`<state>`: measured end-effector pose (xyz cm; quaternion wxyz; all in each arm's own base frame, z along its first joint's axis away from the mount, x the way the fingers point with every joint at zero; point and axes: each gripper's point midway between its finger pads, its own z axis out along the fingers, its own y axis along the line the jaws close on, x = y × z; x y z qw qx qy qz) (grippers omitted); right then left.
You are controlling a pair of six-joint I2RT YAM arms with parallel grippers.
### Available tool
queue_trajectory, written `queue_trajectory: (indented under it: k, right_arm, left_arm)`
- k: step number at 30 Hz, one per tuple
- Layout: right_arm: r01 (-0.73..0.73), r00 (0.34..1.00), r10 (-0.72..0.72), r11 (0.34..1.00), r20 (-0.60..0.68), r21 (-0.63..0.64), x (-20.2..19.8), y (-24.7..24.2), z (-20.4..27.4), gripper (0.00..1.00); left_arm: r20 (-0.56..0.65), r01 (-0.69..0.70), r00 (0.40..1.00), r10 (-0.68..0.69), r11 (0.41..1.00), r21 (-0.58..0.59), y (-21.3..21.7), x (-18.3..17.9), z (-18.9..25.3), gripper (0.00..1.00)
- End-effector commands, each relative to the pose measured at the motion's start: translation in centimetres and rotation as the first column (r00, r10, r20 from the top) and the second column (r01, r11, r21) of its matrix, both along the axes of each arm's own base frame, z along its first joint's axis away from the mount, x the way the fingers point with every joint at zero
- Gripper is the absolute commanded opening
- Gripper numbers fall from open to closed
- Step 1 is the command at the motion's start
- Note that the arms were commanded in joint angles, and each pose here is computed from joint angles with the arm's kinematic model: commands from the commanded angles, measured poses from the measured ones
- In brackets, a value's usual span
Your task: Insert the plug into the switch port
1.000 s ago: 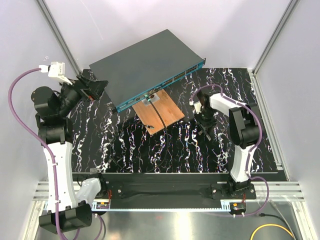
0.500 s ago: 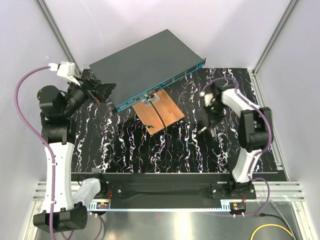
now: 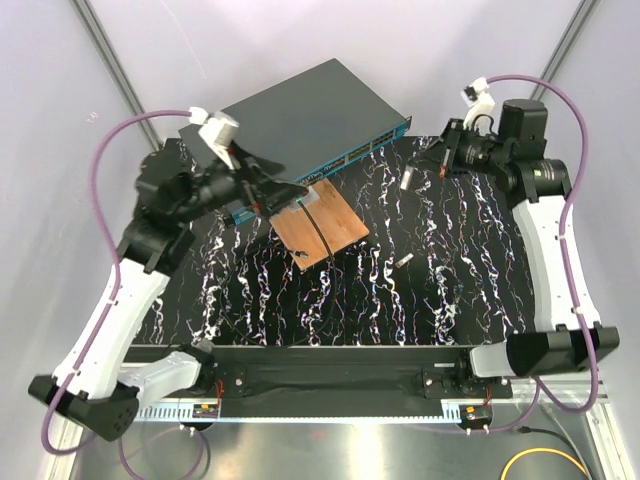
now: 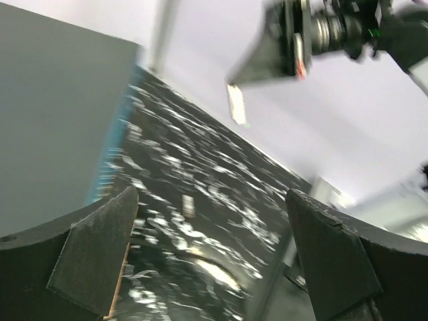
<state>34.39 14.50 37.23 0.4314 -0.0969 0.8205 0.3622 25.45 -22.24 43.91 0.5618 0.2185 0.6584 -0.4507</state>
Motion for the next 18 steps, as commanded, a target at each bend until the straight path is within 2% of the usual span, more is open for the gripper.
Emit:
queue_trajectory:
  k: [1, 2, 4, 5, 6, 12, 18]
  right_arm:
    - [-0.138, 0.989, 0.117, 0.948, 0.087, 0.286, -2.3, 3.2, 6.3, 0.00]
    - [-0.154, 0.984, 0.111, 0.927, 0.142, 0.343, -2.8, 3.4, 8.1, 0.00]
    - [-0.180, 0.977, 0.119, 0.903, 0.177, 0.391, -3.6, 3.7, 9.5, 0.00]
    - [-0.191, 0.974, 0.117, 0.887, 0.195, 0.421, -3.9, 3.8, 10.3, 0.00]
    - [-0.201, 0.972, 0.123, 0.880, 0.203, 0.431, -4.1, 3.9, 10.6, 0.00]
    - [-0.296, 0.949, 0.205, 0.838, 0.238, 0.458, -6.7, 5.6, 11.8, 0.00]
    - [-0.357, 0.929, 0.265, 0.821, 0.257, 0.444, -9.2, 7.4, 11.5, 0.00]
  left_arm:
    - [0.039, 0.067, 0.997, -0.065, 0.996, -0.063, -2.3, -0.8, 2.4, 0.99]
    - [-0.055, 0.100, 0.993, -0.106, 0.989, -0.112, -3.3, -1.0, 1.3, 0.99]
    - [-0.056, 0.192, 0.977, -0.207, 0.961, -0.199, -4.8, -2.3, 2.2, 0.98]
    - [-0.123, 0.209, 0.961, -0.246, 0.944, -0.256, -5.4, -2.6, 2.0, 0.97]
    - [-0.133, 0.232, 0.952, -0.277, 0.932, -0.277, -6.1, -2.7, 2.2, 0.97]
    - [-0.128, 0.371, 0.892, -0.433, 0.864, -0.340, -10.3, -4.6, 3.9, 0.90]
    - [-0.145, 0.409, 0.860, -0.489, 0.831, -0.378, -12.1, -4.9, 3.6, 0.70]
